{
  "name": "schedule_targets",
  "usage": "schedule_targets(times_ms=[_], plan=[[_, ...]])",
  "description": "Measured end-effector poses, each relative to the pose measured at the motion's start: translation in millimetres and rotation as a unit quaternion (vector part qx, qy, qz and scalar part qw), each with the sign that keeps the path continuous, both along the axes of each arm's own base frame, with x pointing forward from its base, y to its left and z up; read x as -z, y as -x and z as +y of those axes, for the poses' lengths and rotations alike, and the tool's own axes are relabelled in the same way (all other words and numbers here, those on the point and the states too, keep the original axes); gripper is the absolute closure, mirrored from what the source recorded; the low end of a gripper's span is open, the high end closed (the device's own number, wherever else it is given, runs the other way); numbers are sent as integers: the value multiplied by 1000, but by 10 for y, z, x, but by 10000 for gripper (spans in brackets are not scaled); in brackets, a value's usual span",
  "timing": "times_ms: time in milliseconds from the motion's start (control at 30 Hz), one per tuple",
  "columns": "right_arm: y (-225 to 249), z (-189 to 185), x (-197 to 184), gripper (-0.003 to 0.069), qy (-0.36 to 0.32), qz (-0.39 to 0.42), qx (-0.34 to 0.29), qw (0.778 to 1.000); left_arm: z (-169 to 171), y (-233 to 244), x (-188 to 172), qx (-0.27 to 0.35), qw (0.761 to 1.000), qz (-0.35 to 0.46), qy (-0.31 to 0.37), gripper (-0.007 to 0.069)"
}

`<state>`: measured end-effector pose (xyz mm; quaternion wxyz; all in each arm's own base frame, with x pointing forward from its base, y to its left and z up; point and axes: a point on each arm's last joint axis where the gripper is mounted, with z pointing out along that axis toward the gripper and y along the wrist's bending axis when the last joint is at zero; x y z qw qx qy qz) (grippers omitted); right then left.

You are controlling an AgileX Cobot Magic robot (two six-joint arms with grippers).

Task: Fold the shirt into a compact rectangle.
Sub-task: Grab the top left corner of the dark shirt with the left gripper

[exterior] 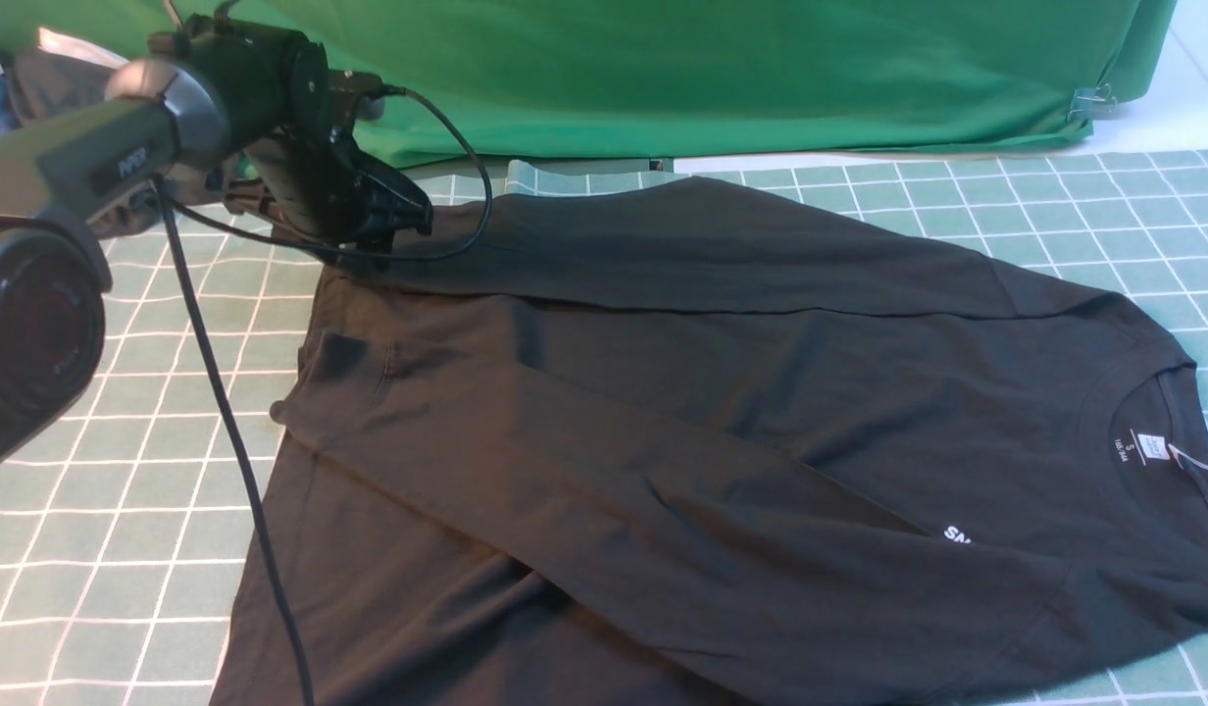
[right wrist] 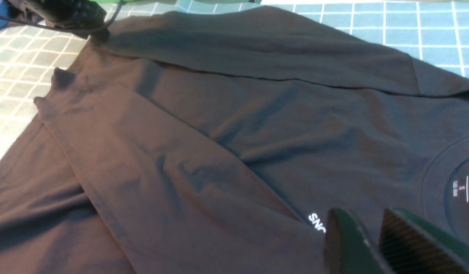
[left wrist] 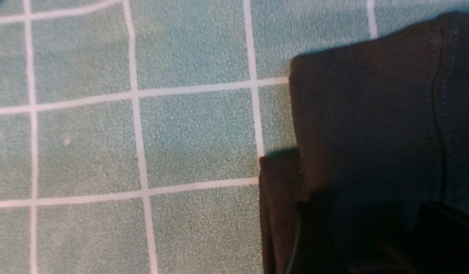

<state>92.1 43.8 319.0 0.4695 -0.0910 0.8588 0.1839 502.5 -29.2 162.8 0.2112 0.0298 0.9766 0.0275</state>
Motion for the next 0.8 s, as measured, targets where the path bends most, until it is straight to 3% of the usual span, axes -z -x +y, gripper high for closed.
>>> schedule_targets(times_ms=[267, 333, 500, 567, 800], plan=[[6, 0, 10, 525, 2, 6, -1, 1000, 2, -4, 34, 2, 1000, 3, -2, 326], [6, 0, 10, 525, 2, 6, -1, 1000, 2, -4, 34, 2, 1000, 3, -2, 365], [6, 0, 10, 525, 2, 6, -1, 1000, 3, -1, 64, 5, 1000, 9, -5, 566], [6, 0, 10, 525, 2, 6, -1, 1000, 3, -1, 74, 5, 1000, 10, -5, 597], [6, 0, 10, 522, 2, 6, -1, 1000, 8, 17, -16, 6, 1000, 7, -7, 608]])
